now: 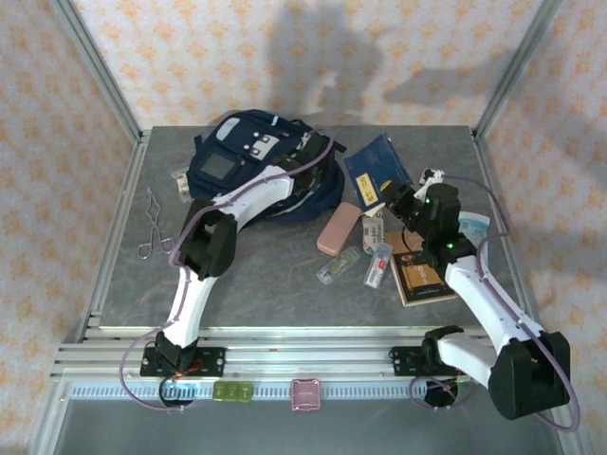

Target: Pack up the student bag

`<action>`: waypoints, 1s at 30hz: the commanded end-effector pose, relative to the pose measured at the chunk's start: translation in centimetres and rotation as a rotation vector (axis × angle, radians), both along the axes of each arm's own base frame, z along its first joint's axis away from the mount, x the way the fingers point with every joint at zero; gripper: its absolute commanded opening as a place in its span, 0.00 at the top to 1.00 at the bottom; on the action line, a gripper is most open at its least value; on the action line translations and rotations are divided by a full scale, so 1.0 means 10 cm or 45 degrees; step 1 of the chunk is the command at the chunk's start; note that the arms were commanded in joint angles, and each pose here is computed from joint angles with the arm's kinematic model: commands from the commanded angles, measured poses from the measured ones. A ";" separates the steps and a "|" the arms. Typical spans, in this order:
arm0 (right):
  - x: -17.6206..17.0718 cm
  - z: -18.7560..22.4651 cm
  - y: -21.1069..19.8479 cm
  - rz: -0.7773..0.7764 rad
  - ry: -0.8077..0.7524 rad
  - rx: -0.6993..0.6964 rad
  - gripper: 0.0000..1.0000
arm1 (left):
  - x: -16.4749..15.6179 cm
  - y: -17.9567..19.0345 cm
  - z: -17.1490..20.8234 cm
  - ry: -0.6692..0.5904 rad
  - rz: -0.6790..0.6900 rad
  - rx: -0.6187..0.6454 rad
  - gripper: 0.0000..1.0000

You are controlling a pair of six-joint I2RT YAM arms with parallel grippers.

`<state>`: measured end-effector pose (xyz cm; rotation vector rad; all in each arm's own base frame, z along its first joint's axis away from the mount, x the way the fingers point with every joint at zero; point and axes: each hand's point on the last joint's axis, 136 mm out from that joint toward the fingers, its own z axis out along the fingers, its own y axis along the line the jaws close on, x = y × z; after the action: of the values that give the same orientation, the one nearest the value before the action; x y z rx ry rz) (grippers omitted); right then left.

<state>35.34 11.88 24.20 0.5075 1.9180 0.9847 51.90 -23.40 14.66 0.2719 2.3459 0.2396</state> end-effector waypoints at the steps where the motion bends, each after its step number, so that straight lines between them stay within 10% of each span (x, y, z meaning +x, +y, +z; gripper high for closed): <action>1: 0.07 0.09 0.09 0.057 -0.059 0.063 1.00 | -0.03 0.19 0.79 -0.163 0.026 -0.053 1.00; 30: 0.59 -0.13 1.62 0.657 0.028 0.303 1.00 | -0.37 0.53 2.20 -0.435 -0.020 -0.279 1.00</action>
<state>40.36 25.48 17.98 0.2968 2.1560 1.4214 48.91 -18.76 28.37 0.1835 2.1941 0.0899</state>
